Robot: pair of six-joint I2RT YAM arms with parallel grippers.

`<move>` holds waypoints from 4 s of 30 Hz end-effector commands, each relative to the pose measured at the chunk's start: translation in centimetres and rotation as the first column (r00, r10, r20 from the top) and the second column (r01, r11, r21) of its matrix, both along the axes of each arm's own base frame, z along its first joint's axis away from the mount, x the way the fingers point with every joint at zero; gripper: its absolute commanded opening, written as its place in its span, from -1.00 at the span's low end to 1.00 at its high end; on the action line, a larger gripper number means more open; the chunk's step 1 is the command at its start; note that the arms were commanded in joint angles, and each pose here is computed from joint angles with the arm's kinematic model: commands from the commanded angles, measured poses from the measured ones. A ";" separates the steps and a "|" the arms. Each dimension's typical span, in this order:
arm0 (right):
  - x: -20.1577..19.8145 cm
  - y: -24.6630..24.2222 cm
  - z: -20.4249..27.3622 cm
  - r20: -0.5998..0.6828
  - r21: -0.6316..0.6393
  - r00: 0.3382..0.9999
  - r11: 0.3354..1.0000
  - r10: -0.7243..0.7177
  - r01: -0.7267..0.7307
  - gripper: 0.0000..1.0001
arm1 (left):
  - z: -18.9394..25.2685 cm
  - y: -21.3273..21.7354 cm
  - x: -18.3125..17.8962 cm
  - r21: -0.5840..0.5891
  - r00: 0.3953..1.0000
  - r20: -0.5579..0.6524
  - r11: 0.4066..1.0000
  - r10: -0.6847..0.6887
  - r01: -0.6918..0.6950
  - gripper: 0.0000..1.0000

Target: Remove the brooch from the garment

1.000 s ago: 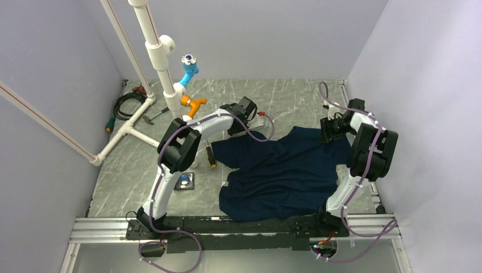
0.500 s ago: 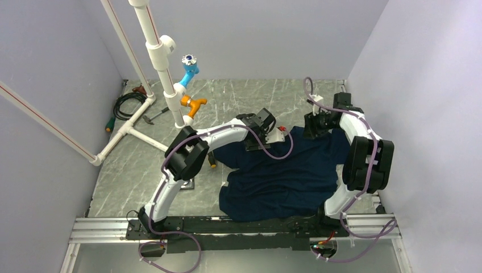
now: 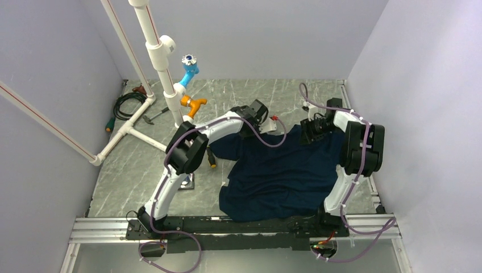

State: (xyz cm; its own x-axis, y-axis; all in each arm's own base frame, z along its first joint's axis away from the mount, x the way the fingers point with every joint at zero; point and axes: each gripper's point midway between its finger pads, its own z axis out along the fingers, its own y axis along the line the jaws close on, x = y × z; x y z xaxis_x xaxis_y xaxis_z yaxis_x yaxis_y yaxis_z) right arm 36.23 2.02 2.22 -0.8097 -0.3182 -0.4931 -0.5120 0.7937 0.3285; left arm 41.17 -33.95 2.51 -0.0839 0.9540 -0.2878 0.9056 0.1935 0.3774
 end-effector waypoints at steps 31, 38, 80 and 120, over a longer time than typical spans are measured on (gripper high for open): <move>11.6 4.4 10.9 0.283 0.167 0.959 0.985 -0.002 -0.047 0.28 | 6.6 -0.1 -1.6 -0.228 0.998 0.023 0.972 -0.060 0.063 -0.02; 14.8 8.1 8.9 0.279 0.164 0.960 0.985 0.006 -0.053 0.22 | 4.0 -1.1 -3.3 -0.184 0.992 -0.005 0.975 -0.128 0.125 -0.34; 21.2 13.7 0.3 0.187 -0.028 0.980 0.997 -0.062 0.069 -0.08 | 11.2 -1.9 -11.3 -0.364 0.976 -0.083 0.918 -0.202 0.159 0.05; 13.6 -5.3 5.7 0.310 -0.224 0.941 0.951 -0.136 0.211 -0.14 | 7.9 0.4 5.7 -0.011 0.909 0.400 0.993 0.114 -0.120 -0.33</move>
State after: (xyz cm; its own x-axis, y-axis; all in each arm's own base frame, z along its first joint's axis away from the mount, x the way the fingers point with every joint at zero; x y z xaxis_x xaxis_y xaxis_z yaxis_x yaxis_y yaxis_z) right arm 50.82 -2.35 10.78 -0.6790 -0.2305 -0.6970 -0.3711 0.9270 0.0550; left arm 43.70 -34.23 8.73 -0.0639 0.9443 -0.3228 0.7366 0.2628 0.6232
